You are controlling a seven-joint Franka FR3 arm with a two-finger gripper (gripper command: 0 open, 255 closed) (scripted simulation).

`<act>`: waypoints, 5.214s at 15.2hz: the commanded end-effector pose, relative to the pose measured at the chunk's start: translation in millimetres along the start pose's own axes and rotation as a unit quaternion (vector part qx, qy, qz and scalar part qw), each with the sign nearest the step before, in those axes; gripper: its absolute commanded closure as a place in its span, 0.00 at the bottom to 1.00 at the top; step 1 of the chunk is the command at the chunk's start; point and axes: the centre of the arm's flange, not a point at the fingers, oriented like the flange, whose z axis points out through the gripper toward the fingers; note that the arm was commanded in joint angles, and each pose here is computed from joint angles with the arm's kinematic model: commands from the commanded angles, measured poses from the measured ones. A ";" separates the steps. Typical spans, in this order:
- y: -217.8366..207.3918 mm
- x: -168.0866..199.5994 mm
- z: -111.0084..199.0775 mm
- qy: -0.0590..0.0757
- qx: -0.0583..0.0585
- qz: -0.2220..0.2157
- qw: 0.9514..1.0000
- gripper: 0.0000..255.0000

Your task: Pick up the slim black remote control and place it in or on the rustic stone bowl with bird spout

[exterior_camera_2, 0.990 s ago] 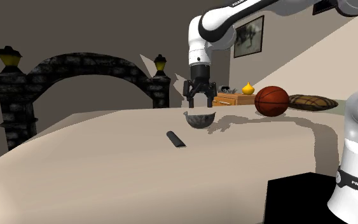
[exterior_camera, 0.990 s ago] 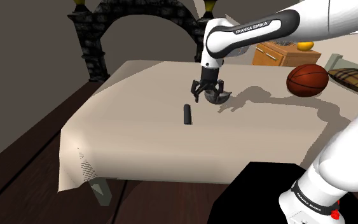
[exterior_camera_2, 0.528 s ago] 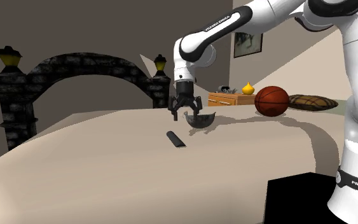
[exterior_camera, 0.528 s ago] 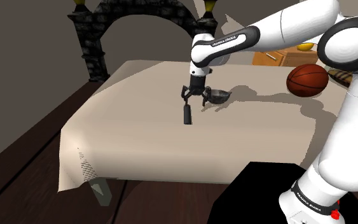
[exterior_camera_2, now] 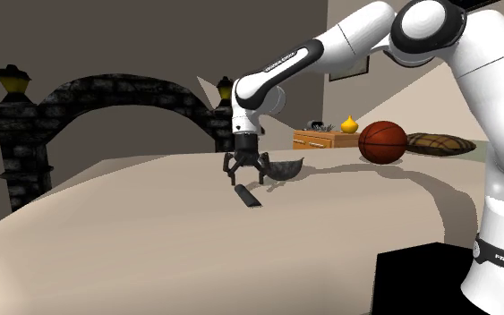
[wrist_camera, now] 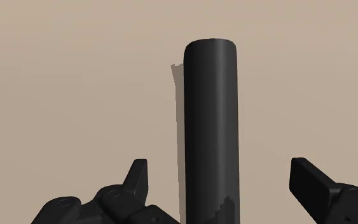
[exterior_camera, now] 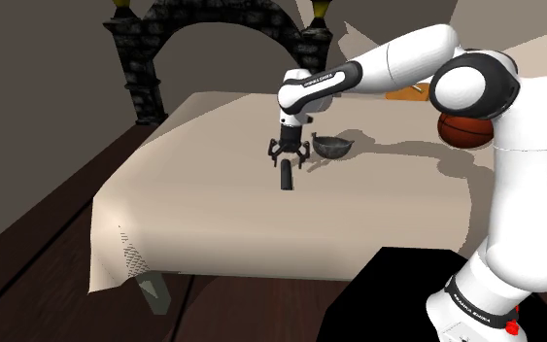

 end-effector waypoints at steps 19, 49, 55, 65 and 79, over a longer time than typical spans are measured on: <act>0.1 -0.4 35.2 0.000 0.000 0.002 1.000 1.00; -5.5 -29.5 -99.2 0.000 0.000 0.001 1.000 1.00; -6.5 -36.6 -130.1 0.000 0.000 0.001 1.000 1.00; 84.8 37.2 -147.7 0.000 0.000 0.001 1.000 1.00; 187.9 125.5 -142.7 0.000 0.000 0.001 1.000 1.00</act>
